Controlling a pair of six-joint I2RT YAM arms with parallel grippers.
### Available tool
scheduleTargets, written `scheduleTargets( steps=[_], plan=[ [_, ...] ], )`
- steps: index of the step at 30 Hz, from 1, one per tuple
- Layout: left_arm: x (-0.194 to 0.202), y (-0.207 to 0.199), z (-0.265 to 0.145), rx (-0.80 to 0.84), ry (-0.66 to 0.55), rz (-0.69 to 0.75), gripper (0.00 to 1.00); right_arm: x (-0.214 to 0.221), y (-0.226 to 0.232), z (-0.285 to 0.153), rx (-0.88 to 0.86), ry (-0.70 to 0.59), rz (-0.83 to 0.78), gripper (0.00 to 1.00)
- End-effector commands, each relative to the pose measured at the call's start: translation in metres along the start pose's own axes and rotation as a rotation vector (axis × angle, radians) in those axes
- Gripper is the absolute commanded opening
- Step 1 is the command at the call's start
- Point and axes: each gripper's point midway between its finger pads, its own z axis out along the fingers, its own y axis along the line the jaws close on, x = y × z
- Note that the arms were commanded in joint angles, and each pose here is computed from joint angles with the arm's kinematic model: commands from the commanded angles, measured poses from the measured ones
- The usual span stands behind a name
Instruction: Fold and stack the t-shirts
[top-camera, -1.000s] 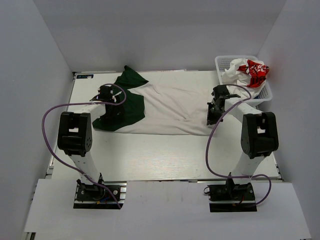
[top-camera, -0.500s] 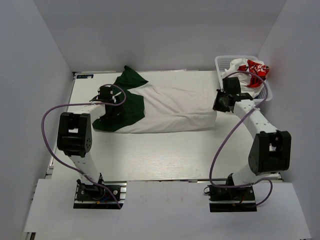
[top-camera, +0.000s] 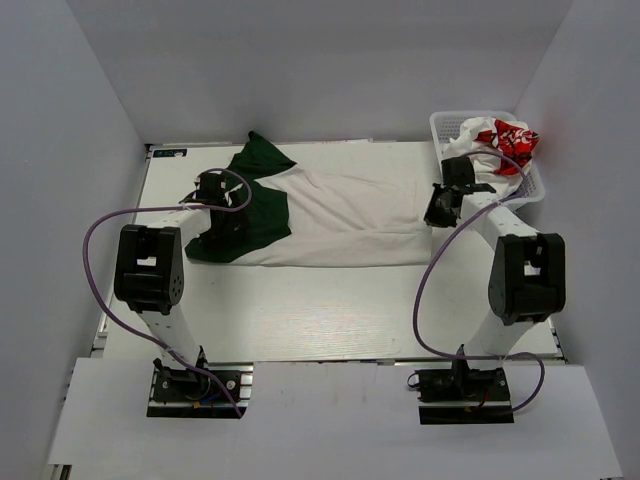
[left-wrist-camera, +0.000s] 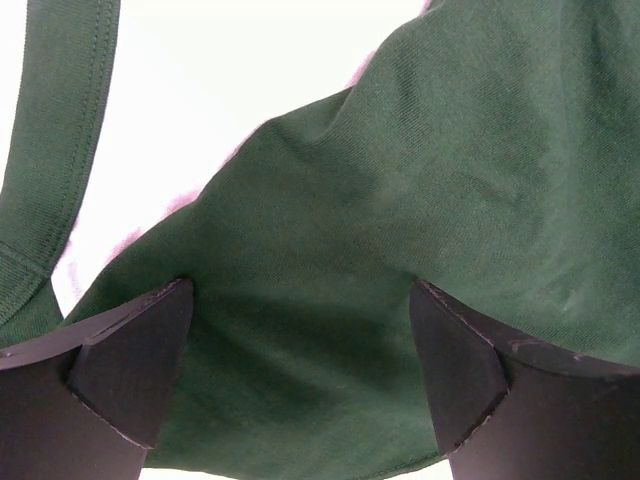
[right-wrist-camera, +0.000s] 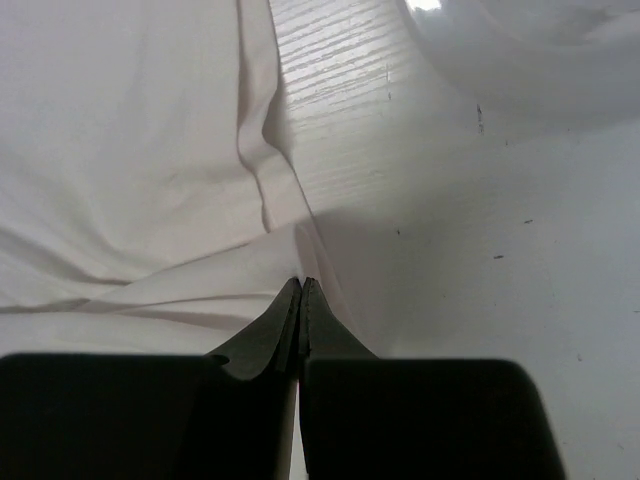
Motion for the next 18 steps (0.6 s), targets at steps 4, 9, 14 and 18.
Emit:
scheduleTargets(
  steps=[4,9,14,18],
  plan=[
    [0.024,0.019,-0.002,-0.066,0.074,-0.027,1.00,-0.037,-0.008,0.018,0.110,-0.020,0.024,0.00],
    [0.025,0.019,-0.001,-0.070,0.081,-0.036,1.00,-0.033,-0.009,0.035,0.153,0.054,0.001,0.40],
    [0.012,0.009,-0.010,-0.029,0.046,-0.053,1.00,-0.030,0.015,0.012,0.061,0.020,-0.069,0.90],
    [0.010,0.006,-0.010,-0.016,0.041,-0.073,1.00,-0.023,0.057,-0.014,-0.125,-0.022,-0.124,0.90]
  ],
)
